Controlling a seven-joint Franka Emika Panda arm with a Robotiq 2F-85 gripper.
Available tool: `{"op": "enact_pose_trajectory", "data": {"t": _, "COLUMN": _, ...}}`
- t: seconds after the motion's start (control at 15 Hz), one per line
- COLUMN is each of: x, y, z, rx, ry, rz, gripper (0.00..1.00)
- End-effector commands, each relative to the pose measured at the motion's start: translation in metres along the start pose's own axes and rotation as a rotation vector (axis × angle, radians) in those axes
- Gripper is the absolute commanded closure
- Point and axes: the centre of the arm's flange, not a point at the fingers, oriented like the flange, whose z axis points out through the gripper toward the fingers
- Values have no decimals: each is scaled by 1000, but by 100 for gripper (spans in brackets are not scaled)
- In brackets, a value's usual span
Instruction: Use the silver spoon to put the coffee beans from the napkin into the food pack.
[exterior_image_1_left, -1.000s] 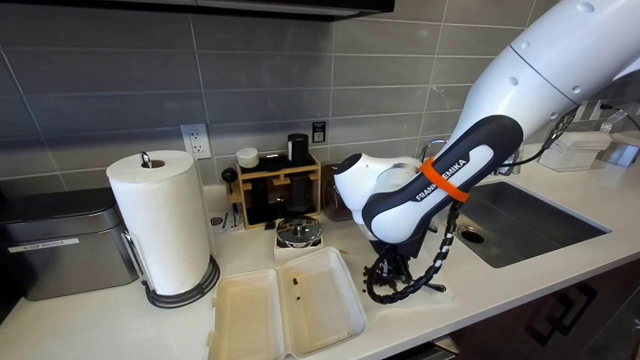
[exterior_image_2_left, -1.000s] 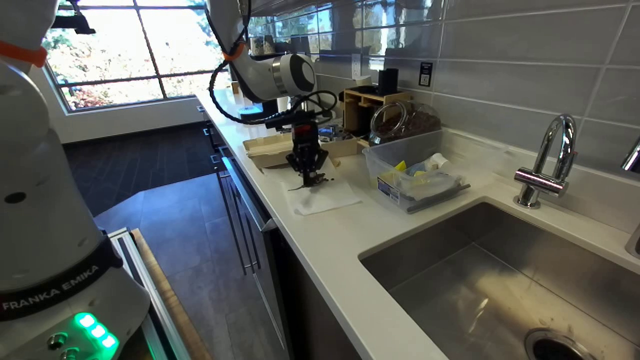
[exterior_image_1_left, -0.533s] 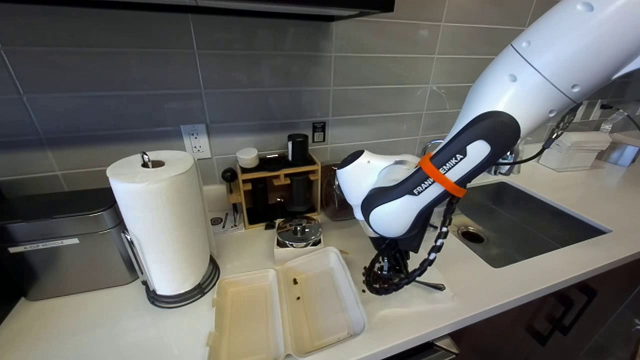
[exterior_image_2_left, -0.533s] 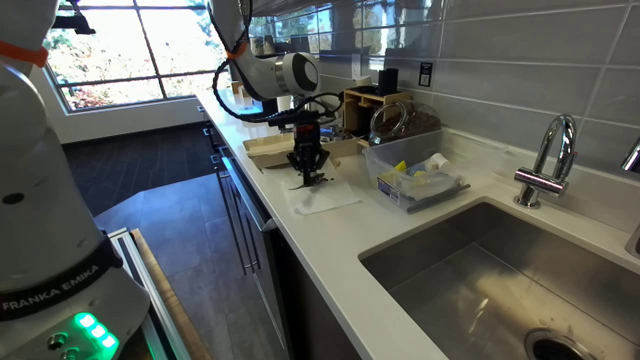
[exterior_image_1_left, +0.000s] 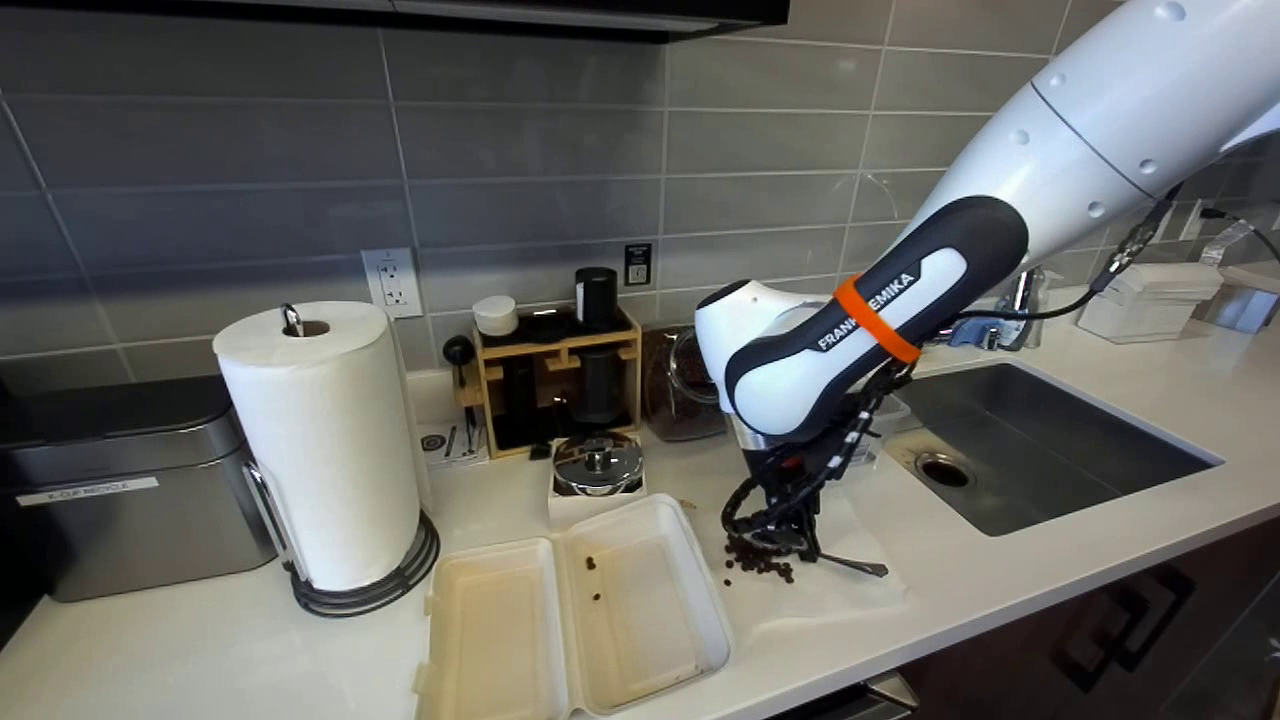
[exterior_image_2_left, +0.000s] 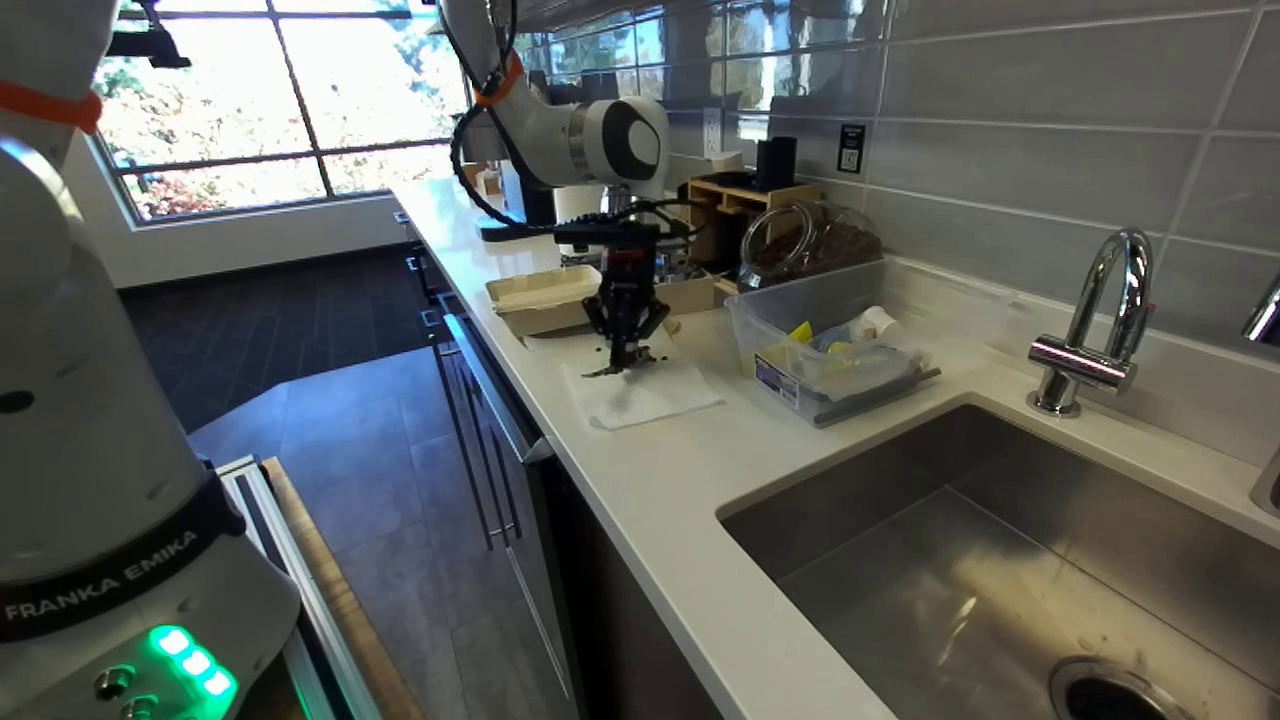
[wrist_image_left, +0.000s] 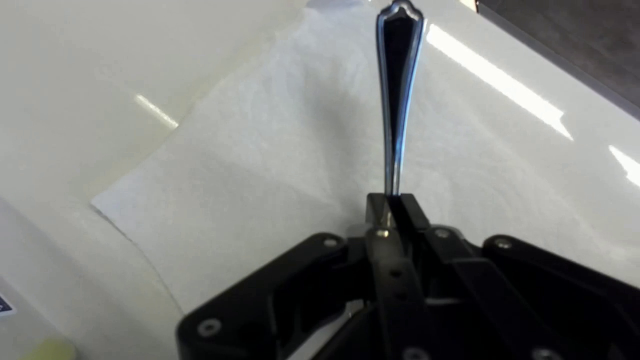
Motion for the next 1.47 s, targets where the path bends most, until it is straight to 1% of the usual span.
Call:
{"op": "enact_pose_trajectory", "data": {"t": 0.0, "x": -3, "y": 5, "z": -5, "rx": 85, "ry": 11, "rz": -39, "gripper": 98}}
{"op": "enact_pose_trajectory", "data": {"t": 0.2, "x": -6, "y": 9, "z": -7, "rx": 138, "ry": 22, "rz": -65, "gripper": 98}}
{"op": "enact_pose_trajectory", "data": {"t": 0.53, "x": -13, "y": 15, "z": -16, "rx": 182, "ry": 46, "rz": -72, "gripper": 98}}
{"op": "enact_pose_trajectory", "data": {"t": 0.73, "x": -24, "y": 11, "z": -31, "rx": 181, "ry": 62, "rz": -84, "gripper": 98}}
{"op": "enact_pose_trajectory", "data": {"t": 1.07, "x": -48, "y": -3, "z": -65, "rx": 156, "ry": 87, "rz": -112, "gripper": 98}}
{"op": "enact_pose_trajectory", "data": {"t": 1.4, "x": -65, "y": -23, "z": -96, "rx": 117, "ry": 37, "rz": -140, "gripper": 98}}
